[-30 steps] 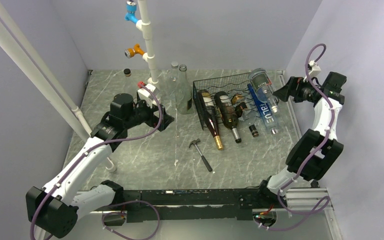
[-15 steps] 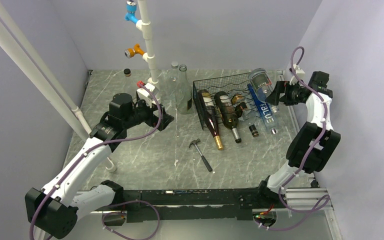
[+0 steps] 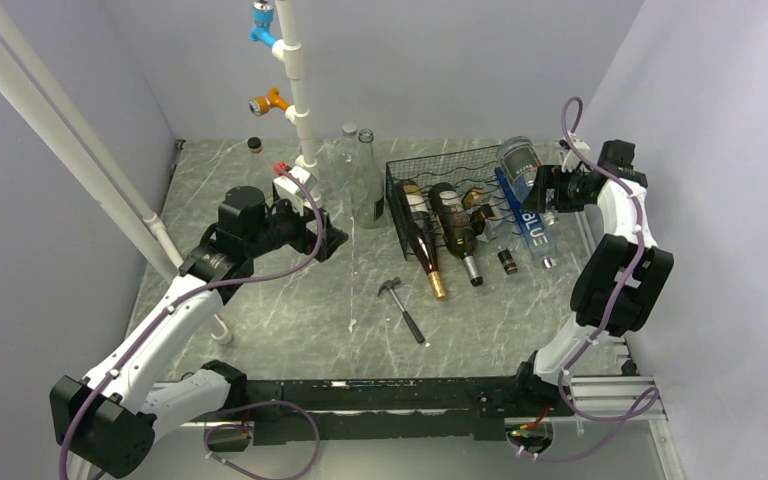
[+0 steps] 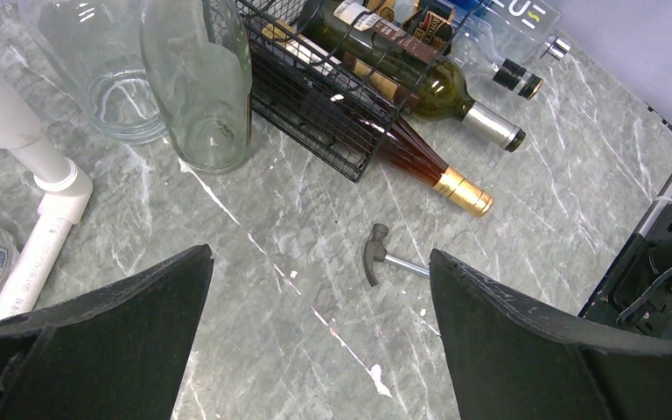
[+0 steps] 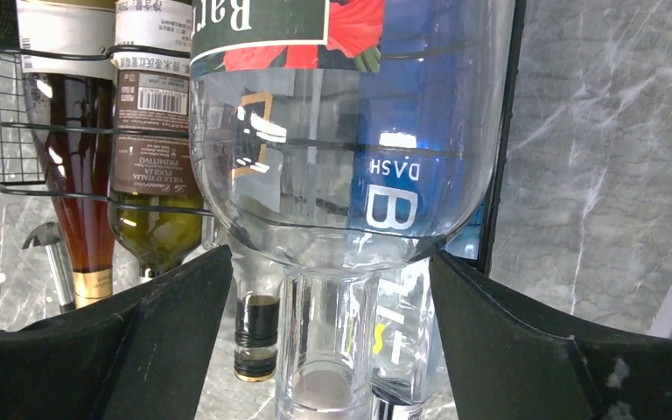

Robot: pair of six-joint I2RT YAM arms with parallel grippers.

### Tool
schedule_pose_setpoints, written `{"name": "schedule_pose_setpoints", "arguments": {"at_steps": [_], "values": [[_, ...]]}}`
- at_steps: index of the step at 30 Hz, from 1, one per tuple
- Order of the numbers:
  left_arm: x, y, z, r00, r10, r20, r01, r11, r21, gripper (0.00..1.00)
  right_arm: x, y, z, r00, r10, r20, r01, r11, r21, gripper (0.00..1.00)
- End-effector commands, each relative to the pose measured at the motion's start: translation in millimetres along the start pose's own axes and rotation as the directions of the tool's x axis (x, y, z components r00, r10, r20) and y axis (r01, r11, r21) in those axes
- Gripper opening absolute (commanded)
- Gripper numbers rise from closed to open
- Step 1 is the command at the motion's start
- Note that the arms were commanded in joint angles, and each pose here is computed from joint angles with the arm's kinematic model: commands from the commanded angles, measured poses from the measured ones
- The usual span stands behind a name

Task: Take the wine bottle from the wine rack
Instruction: Pick up the wine bottle from the wine rack.

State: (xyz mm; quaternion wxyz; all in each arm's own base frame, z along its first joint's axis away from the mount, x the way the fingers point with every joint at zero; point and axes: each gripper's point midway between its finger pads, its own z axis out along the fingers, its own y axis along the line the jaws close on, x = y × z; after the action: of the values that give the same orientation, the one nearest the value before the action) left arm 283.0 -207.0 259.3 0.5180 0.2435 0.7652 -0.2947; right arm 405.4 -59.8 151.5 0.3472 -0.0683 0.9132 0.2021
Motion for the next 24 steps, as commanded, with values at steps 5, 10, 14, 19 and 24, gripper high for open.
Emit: {"name": "schedule_pose_setpoints", "arguments": {"at_steps": [5,10,14,19,24], "values": [[-29,-6,-9,0.996,0.045,0.076,-0.045,0.999,0.004,0.99,-7,-9,5,1.000,0.006,-0.015,-0.005,0.997,0.071,0.79],[-29,-6,-9,0.996,0.044,0.075,-0.045,0.999,0.004,0.99,-4,-9,11,0.999,0.006,-0.033,-0.003,0.996,0.093,0.77],[-29,-6,-10,0.996,0.046,0.076,-0.047,0.999,0.003,0.99,-1,-8,15,0.999,0.011,-0.046,-0.007,0.995,0.097,0.75],[-30,-6,-10,0.996,0.048,0.078,-0.048,0.999,0.001,0.99,4,-11,17,0.998,0.016,-0.057,-0.009,0.993,0.117,0.72],[-30,-6,-11,0.996,0.049,0.080,-0.050,0.999,0.002,0.99,7,-12,17,0.998,0.015,-0.063,-0.007,0.991,0.132,0.72]]}}
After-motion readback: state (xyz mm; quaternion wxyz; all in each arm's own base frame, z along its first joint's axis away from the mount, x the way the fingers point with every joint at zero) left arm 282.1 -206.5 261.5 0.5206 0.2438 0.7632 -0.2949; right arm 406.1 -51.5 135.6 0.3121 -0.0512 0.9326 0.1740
